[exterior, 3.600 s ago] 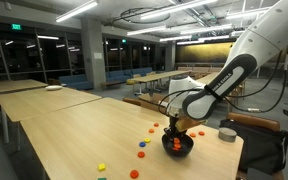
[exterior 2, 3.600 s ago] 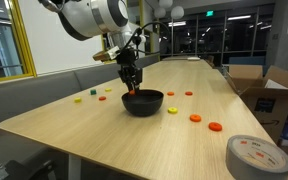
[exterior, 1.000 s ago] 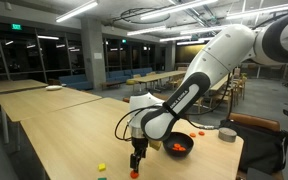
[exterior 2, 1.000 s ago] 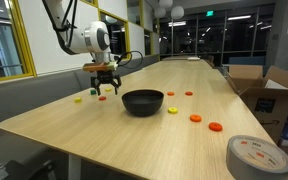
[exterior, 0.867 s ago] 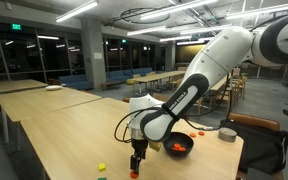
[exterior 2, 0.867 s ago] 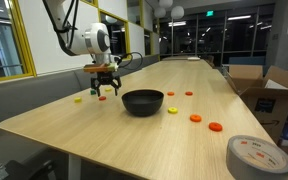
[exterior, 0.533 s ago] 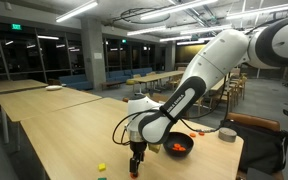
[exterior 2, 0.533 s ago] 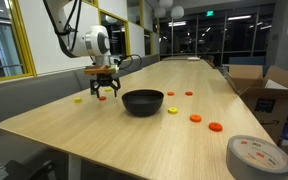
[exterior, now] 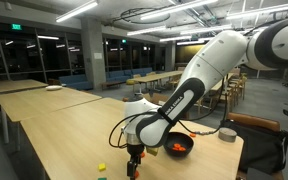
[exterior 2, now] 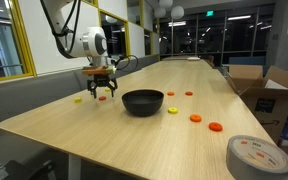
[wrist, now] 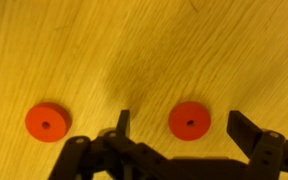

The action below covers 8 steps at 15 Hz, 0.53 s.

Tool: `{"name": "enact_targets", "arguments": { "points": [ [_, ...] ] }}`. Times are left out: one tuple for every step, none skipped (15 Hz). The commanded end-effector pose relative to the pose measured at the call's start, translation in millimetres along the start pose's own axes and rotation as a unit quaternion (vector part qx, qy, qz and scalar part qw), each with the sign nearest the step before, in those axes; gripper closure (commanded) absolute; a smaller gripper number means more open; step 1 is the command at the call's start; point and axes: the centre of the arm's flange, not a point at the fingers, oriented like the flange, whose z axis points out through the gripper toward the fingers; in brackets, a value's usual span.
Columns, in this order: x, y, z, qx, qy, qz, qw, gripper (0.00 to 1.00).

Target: Pick up some of the yellow and orange objects from the table and put them in the bowl

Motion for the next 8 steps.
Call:
{"name": "enact_targets", "arguments": {
  "points": [
    [9.3,-4.5,1.3,-0.006,-0.004,-0.006,1.0,0.0],
    [9.1,-6.2,2.5,-0.012,-0.005,-0.006,0.9999,0.0],
    [8.7,-7.4,2.9,-0.013,-0.005,-0.009,0.9999,0.0],
    [8.4,-8.6,3.5,-0.015,-0.005,-0.009,0.9998,0.0],
    [8.1,-9.5,4.1,-0.015,-0.005,-0.011,0.9998,0.0],
    [8.0,-10.2,4.2,-0.015,-0.004,-0.012,0.9998,0.0],
    [7.9,-10.7,4.3,-0.014,-0.003,-0.012,0.9998,0.0],
    [7.6,-11.0,4.2,-0.013,-0.001,-0.015,0.9998,0.08]
  ]
}}
